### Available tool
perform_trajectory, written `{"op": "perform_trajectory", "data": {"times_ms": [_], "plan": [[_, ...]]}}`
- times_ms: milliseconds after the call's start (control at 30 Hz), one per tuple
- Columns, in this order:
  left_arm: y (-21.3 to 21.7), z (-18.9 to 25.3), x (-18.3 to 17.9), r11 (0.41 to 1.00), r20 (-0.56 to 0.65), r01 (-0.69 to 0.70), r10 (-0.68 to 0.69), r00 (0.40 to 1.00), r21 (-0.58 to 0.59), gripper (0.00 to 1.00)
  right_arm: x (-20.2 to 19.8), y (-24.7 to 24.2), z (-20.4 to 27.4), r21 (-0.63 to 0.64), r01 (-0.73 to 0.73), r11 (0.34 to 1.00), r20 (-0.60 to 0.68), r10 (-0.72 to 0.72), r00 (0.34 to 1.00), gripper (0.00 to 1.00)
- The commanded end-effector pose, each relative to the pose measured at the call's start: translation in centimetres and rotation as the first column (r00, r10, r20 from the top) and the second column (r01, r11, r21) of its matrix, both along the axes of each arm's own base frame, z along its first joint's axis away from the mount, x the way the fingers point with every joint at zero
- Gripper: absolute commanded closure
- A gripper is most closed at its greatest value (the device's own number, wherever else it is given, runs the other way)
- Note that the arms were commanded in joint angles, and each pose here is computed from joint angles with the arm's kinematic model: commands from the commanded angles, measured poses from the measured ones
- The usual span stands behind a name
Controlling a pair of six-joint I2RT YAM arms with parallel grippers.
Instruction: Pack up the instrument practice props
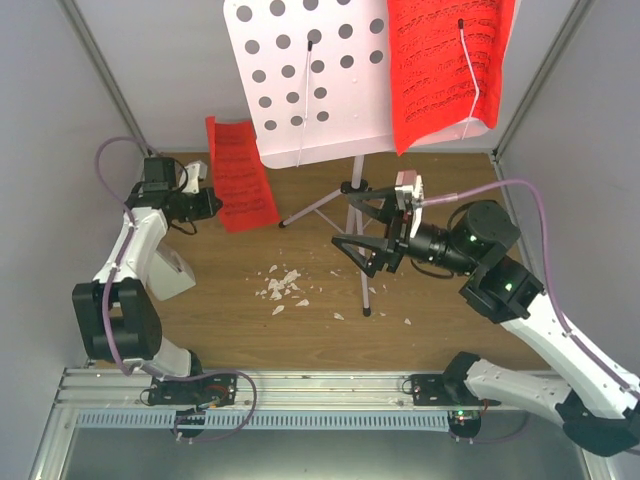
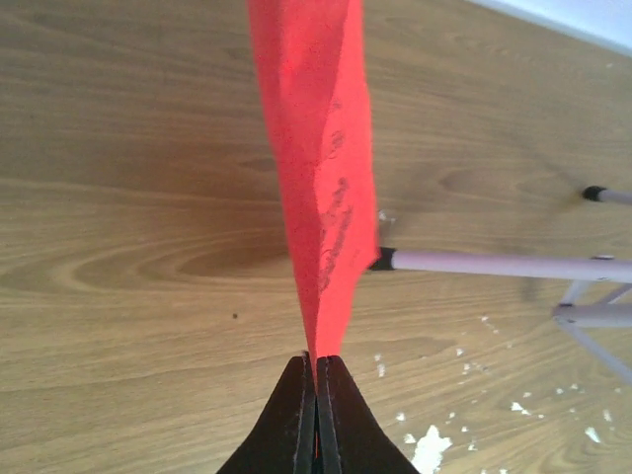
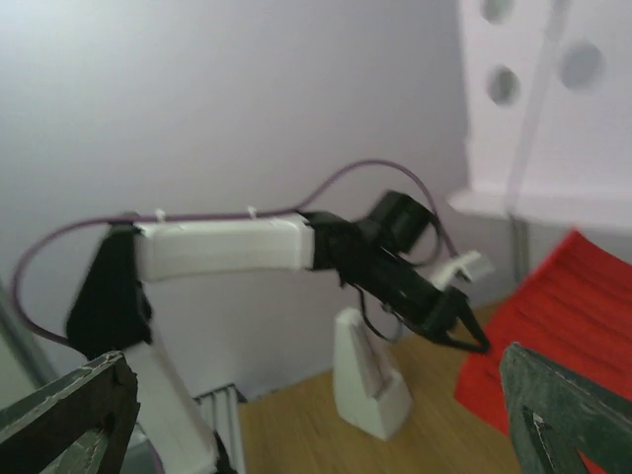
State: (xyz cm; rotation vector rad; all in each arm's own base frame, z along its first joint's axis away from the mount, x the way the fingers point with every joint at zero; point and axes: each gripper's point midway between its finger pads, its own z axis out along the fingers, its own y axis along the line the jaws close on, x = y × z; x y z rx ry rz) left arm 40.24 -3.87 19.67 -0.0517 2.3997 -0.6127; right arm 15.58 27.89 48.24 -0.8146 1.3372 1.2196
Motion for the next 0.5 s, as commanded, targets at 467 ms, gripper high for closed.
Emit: {"op": "perform_trajectory", "data": {"times_ms": [467], "plan": [[7.1,-7.9,1.2,0.926,-0.149,-0.132,0.195,0.969,0.353,1.00,6.7,-12.7,-18.1,-0.404,0.662,0.631,-0.159,-0.761,0.629,0.00]]}}
